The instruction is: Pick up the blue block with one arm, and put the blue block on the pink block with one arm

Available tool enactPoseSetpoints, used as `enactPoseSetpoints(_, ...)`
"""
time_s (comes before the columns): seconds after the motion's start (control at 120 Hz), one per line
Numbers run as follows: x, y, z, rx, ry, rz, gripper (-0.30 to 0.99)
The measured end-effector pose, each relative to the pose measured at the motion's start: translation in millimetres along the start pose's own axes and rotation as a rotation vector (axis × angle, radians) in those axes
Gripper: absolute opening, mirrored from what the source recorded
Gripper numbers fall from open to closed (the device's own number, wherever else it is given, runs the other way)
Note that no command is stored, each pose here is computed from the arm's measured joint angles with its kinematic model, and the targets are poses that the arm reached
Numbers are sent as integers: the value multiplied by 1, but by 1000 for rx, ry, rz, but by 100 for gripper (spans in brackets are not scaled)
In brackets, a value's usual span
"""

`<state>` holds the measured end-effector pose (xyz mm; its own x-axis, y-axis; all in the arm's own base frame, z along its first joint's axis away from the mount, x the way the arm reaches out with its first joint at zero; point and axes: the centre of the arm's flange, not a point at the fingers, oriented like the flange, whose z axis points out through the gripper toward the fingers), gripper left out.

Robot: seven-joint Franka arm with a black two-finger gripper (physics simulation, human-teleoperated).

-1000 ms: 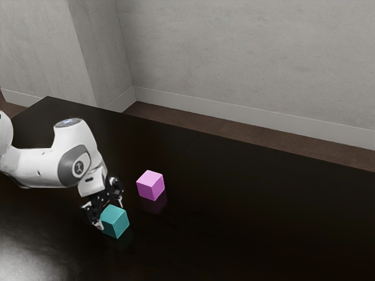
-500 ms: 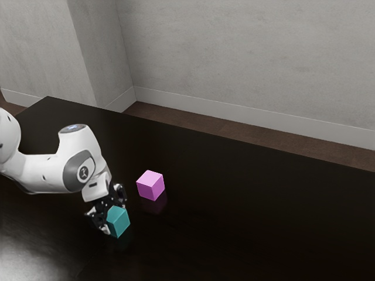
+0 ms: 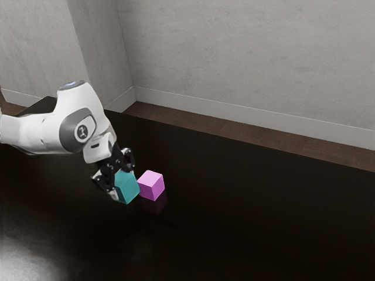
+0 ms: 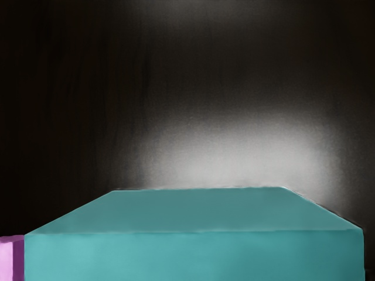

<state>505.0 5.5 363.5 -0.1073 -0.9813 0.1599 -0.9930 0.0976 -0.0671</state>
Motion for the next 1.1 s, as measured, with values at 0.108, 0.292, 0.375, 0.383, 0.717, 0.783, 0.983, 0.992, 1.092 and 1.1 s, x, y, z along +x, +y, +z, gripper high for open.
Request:
enactPoseSetpoints(0.108,-8,-27,4,-41,9,8,35)
enactPoseSetpoints(0.292,-20,-69,5,-66,-14,43,35)
enactPoseSetpoints(0.375,-25,-83,8,-75,-24,55,35)
enactPoseSetpoints(0.383,-25,-84,9,-77,-25,56,35)
enactPoseSetpoints(0.717,-36,-124,24,-81,-36,76,35)
enactPoseSetpoints(0.783,-35,-128,27,-84,-33,78,35)
enactPoseSetpoints(0.983,-31,-132,37,-93,-27,77,35)
enactPoseSetpoints(0.992,-31,-132,37,-94,-26,77,35)
enactPoseSetpoints(1.092,-29,-132,44,-105,-22,77,42)
enactPoseSetpoints(1.1,-29,-132,44,-106,-21,77,43)
